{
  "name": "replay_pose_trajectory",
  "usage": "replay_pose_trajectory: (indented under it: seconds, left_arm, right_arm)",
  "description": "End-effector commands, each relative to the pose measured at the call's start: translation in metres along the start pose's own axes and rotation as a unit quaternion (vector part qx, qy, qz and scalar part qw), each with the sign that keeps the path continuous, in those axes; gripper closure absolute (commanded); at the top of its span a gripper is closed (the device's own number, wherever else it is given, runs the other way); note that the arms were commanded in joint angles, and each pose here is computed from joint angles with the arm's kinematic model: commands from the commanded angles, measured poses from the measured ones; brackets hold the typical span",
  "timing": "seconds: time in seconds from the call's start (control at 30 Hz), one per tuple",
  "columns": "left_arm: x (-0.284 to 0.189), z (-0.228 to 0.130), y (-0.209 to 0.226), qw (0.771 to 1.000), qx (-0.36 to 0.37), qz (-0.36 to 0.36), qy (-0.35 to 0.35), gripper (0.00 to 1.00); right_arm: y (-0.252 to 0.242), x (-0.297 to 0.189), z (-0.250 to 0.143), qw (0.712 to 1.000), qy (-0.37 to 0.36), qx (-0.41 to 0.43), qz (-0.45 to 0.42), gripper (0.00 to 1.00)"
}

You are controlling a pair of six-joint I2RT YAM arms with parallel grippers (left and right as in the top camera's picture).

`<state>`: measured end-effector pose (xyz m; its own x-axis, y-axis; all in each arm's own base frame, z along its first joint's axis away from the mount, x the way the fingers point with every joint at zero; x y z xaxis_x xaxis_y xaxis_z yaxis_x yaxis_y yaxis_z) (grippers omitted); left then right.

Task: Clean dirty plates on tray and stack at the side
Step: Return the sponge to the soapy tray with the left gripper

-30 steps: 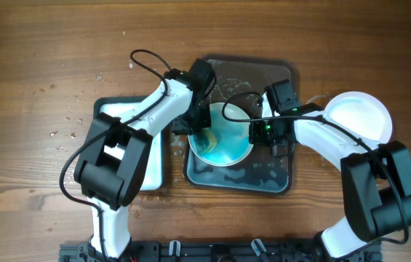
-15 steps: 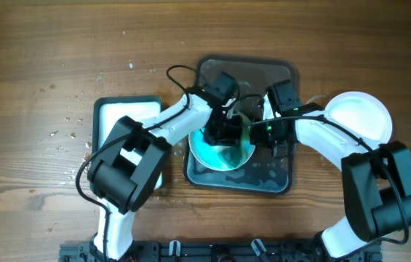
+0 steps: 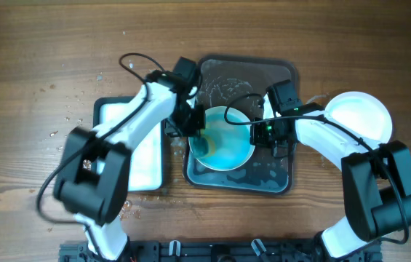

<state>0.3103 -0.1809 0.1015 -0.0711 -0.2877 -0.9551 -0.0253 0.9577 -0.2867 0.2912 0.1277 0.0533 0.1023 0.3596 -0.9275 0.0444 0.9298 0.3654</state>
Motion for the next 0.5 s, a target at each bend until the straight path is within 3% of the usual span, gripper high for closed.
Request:
replay_pose_trajectory:
  seconds: [0.0,0.07,0.13,0.27,0.37,0.47]
  left_arm:
    - [-0.06,-0.01,-0.013,0.994,0.011,-0.101,-0.035,0.96]
    - [-0.085,-0.014,0.004,0.994,-0.016,-0.1,-0.052,0.96]
    - [-0.105,-0.013,0.051,0.992,-0.086,-0.041,-0.078,0.96]
    - [-0.103,-0.011,0.148,0.947,-0.268,0.133,-0.119,0.96]
    - [-0.063,-0.017,0.164,0.946,-0.278,0.133,-0.106,0.95]
    - [-0.054,-0.024,0.169,0.945,-0.283,0.138,-0.091,0.91]
  right_arm:
    - [-0.024,0.021,-0.019,0.998,0.038,0.013,-0.055,0.96]
    - [-0.024,0.021,-0.019,0.998,0.039,0.012,-0.055,0.96]
    - [-0.024,0.021,-0.019,0.998,0.039,0.012,-0.055,0.96]
    - [-0.022,0.021,-0.015,0.998,0.03,0.008,-0.051,0.96]
    - [-0.02,0.02,-0.011,0.999,0.021,-0.008,-0.047,0.96]
    - [-0.016,-0.001,-0.007,0.997,0.032,-0.012,-0.075,0.96]
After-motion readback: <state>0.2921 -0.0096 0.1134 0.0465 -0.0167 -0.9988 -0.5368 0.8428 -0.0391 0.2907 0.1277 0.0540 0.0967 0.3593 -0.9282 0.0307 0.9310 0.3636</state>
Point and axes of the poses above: each gripper's point midway between its finger pads, its own x axis out along the fingers, its own y axis along the line the jaws close on, z = x × y, the point moved 6 cm from there along -x, back along the fingers
